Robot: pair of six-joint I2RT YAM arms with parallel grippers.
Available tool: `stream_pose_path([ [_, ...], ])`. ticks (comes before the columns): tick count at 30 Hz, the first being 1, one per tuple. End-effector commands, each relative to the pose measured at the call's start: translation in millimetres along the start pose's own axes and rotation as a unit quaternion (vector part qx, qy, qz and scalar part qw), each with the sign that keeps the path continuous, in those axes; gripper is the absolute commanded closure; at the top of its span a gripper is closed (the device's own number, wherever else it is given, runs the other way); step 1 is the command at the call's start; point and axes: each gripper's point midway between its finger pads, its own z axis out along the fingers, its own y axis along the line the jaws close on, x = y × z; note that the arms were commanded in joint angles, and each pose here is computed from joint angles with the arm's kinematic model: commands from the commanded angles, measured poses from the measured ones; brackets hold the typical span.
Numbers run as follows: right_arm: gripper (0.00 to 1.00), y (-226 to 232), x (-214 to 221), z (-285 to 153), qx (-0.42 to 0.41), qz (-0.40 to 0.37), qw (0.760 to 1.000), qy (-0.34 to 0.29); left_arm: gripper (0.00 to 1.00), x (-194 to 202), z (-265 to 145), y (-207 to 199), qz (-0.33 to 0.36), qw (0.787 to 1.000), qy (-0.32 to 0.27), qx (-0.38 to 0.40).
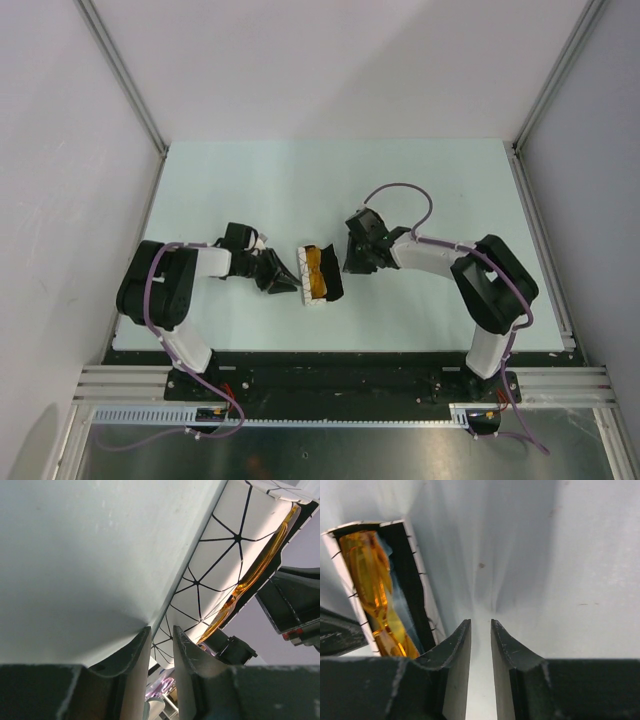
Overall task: Organize the sunglasses
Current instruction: Close the case with sunglasses at the center of the board.
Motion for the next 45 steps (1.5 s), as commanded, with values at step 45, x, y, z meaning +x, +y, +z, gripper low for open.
stream_pose_path([
  [45,0.69,67,71,31,-0.014,-0.214,0.971,0.109,0.68,-13,9,28,0.002,0.997,-0.034,-0.062],
])
